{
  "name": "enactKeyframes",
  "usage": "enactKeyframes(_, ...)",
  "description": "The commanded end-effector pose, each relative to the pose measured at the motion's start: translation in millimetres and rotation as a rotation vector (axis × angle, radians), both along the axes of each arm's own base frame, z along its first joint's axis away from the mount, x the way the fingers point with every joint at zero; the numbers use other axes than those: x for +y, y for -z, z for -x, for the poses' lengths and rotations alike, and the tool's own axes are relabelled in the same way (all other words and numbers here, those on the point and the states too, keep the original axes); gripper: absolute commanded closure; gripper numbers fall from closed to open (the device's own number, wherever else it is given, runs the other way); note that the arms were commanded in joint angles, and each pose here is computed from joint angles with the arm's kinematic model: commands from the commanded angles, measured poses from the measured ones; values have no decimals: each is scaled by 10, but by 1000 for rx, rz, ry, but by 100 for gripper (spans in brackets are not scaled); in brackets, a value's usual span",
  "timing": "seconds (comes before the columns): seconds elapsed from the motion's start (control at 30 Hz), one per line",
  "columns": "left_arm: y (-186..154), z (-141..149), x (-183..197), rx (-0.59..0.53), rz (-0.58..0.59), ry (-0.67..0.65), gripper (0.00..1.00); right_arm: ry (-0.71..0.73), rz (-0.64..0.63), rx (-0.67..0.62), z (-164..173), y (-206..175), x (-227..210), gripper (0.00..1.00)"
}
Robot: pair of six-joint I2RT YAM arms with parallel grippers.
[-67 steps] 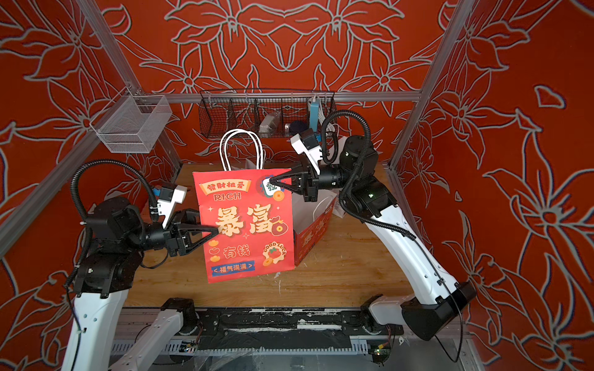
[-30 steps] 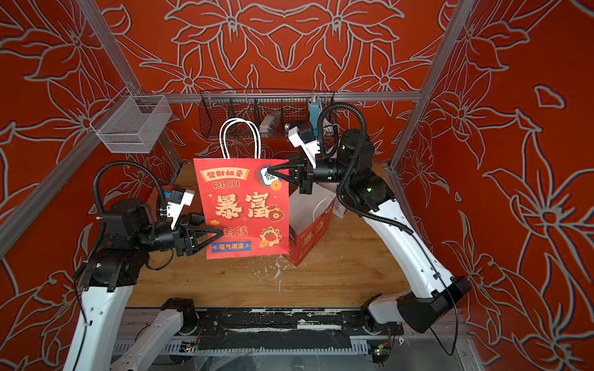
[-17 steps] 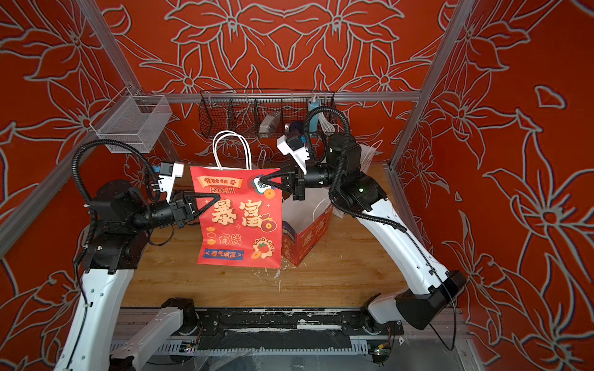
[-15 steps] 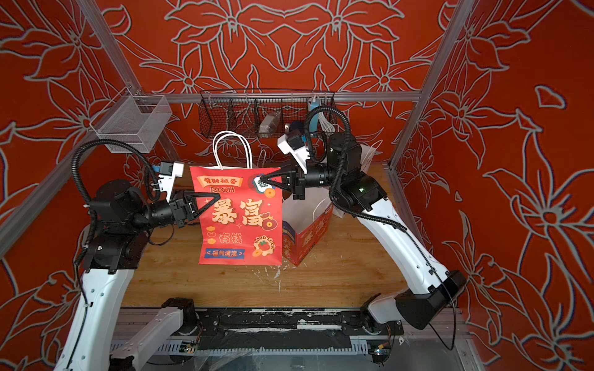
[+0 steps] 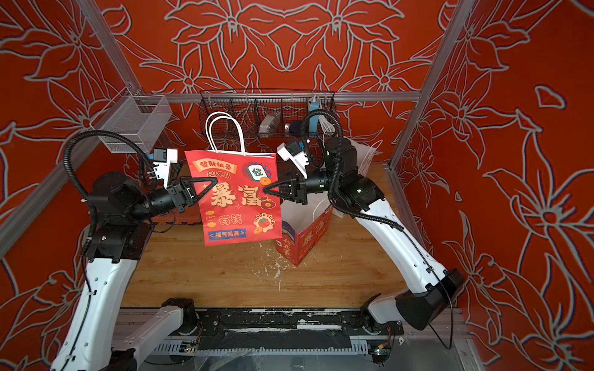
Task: Put away the paper bag
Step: Press the paper bag.
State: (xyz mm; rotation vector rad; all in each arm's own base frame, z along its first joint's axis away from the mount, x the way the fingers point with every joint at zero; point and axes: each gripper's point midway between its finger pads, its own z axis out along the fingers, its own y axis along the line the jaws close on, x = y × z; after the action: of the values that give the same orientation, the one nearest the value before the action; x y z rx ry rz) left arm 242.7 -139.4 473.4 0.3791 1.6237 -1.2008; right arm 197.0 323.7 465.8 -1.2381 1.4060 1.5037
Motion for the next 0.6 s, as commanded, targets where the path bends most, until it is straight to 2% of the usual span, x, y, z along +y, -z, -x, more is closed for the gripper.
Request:
enactKeyframes(0.0,-293,32,44,-87,26,-28,100,-56,-22,-17,181,-81,-64,100)
enactKeyframes(0.1,-346,54,39,-90,32,-22,100,-49,-19,-27,178,-73,-71,100)
enactKeyframes(0.13,-372,70,40,-96,32,-22,100,-35,-14,-29,165,-63,-76,93)
enactKeyframes(0.17,-394,83,40,-100,32,-22,100,-19,-6,-29,142,-42,-79,67)
enactKeyframes(0.2,-420,103,43,-104,31,-24,100,-3,3,-29,123,-24,-83,53)
enactKeyframes(0.23,-442,113,42,-107,31,-23,100,3,7,-31,129,-18,-90,47)
enactKeyframes(0.3,-488,131,49,-114,33,-29,100,10,15,-29,133,14,-101,43)
enactKeyframes(0.4,-541,136,52,-119,42,-30,100,-2,19,-26,168,45,-115,46)
enactKeyframes(0.47,-569,134,58,-125,46,-34,100,-18,13,-26,206,21,-126,62)
enactKeyframes(0.53,-589,123,64,-129,49,-38,100,-24,5,-29,235,-15,-138,84)
enactKeyframes(0.57,-594,120,67,-132,49,-41,100,-24,1,-34,243,-32,-143,92)
